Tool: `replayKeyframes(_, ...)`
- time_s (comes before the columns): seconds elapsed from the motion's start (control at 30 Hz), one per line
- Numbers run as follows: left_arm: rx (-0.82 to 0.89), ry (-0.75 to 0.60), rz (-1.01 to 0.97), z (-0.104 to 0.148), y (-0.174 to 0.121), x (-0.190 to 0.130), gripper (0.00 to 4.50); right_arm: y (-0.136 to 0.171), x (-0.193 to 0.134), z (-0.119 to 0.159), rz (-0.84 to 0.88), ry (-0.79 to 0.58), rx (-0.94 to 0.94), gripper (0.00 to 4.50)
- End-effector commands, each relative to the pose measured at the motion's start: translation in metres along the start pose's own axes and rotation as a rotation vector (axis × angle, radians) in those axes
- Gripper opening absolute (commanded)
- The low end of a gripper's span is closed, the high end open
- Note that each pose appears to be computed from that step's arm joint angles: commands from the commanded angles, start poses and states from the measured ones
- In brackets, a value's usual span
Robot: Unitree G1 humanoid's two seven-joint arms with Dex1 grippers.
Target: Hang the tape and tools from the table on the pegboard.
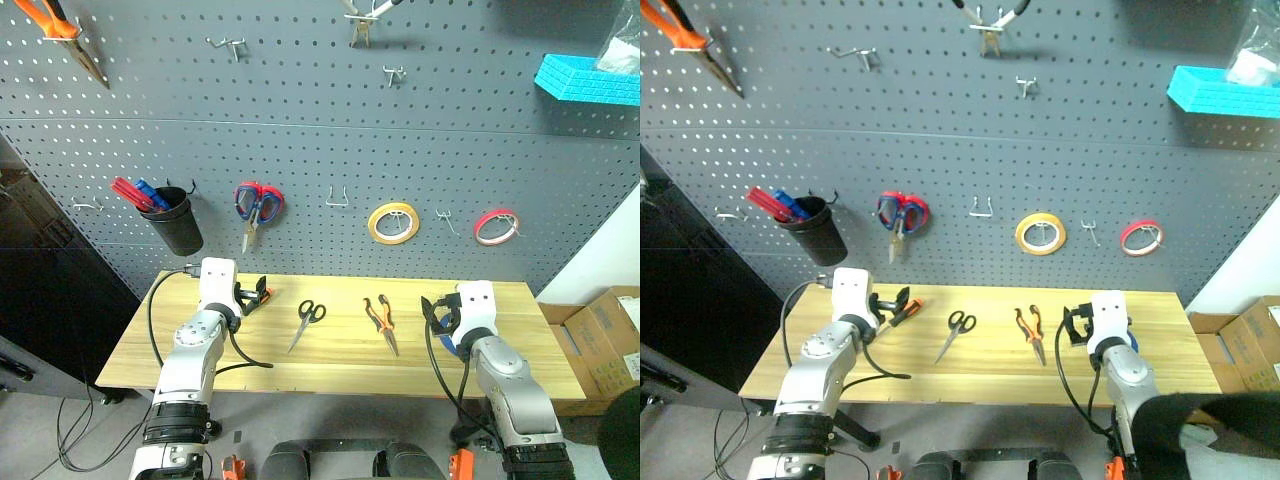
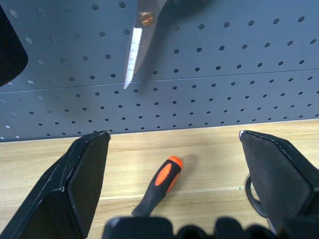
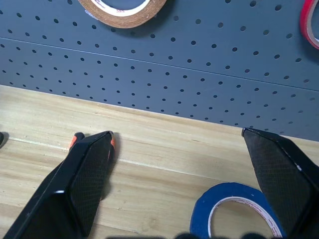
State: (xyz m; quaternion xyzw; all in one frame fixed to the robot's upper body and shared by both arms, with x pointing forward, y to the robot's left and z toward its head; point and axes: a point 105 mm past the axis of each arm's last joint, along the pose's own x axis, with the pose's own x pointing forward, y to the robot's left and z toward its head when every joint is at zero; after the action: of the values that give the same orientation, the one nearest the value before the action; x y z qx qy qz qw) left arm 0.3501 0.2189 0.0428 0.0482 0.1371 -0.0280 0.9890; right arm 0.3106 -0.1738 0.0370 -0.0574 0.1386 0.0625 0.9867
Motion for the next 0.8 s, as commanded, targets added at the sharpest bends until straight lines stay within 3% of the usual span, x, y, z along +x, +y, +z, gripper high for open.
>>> replayKeyframes(0.03,0.013,-0.075,-0.015,0.023,0.001,-0.001,4.46,-0.004,0.001,0.012,-0.010,-0.042,-0.019,4.50)
replayKeyframes(0.5,-0.009,-0.084,-0.027,0.026,0.000,-0.001,4.46,-0.003,-0.001,0.010,-0.010,-0.035,-0.027,4.50)
replayKeyframes(0.6,-0.010,-0.105,-0.144,0.037,-0.026,0.002,4.46,-0.003,-0.001,0.008,0.026,0.002,-0.055,4.50)
replayKeyframes(0.8,-0.119,-0.108,-0.623,0.067,-0.122,-0.008,4.46,-0.008,0.003,-0.001,0.219,0.147,-0.190,4.50)
